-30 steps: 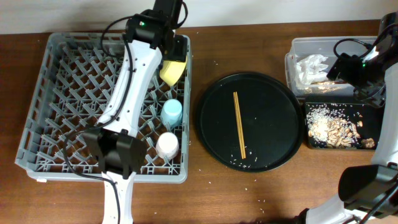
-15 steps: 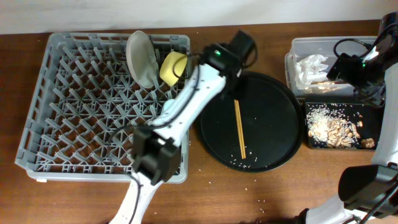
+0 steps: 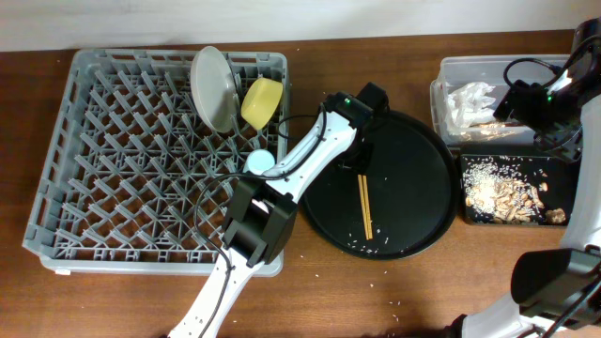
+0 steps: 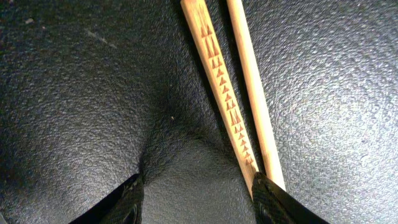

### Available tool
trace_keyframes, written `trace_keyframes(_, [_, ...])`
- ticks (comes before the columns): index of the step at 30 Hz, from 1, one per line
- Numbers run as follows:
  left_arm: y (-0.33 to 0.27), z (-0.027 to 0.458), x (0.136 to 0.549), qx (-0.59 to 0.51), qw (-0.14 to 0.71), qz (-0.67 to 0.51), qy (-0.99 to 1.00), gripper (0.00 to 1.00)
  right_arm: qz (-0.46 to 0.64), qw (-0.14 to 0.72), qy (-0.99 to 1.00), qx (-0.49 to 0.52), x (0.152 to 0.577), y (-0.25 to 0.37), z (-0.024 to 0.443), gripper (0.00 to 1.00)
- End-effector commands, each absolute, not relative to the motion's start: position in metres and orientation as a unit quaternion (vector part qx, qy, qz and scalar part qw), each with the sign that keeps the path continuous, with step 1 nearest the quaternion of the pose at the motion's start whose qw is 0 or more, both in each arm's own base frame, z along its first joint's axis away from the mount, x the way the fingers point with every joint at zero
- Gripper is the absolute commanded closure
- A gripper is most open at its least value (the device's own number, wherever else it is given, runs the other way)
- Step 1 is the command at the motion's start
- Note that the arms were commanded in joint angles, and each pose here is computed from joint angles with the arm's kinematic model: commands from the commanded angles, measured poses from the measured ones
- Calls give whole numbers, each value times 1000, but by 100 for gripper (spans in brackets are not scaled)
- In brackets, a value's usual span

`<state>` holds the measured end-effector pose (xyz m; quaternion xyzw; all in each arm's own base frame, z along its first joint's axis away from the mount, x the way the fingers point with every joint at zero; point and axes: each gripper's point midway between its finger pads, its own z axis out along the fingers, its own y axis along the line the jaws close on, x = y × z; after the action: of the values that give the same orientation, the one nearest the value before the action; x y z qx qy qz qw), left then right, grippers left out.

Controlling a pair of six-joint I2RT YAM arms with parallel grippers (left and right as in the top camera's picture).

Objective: Sort waste into correct bins and load items into the dishwasher rack

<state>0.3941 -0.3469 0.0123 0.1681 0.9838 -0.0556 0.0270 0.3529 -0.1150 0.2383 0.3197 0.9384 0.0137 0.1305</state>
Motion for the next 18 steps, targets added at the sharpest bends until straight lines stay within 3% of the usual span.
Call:
trace_keyframes(1, [-351,-4,388,165,15,-51,985,44,13,145,936,320,353,-115,248,2])
trace_keyframes(10, [-354,-10,385,173,16,-41,984,44,13,145,936,320,353,-115,248,2])
trace_keyframes(11, [-350,-14,385,172,17,-31,984,50,13,145,936,320,353,-115,248,2])
trace_keyframes(14, [-346,-20,384,172,14,-21,985,92,13,145,936,320,353,-115,248,2])
trace_keyframes(15, [-345,-20,386,172,18,-18,985,98,13,145,936,320,353,-115,248,1])
trace_keyframes(18, [-346,-19,386,172,20,-19,985,99,13,145,936,320,353,-115,248,1])
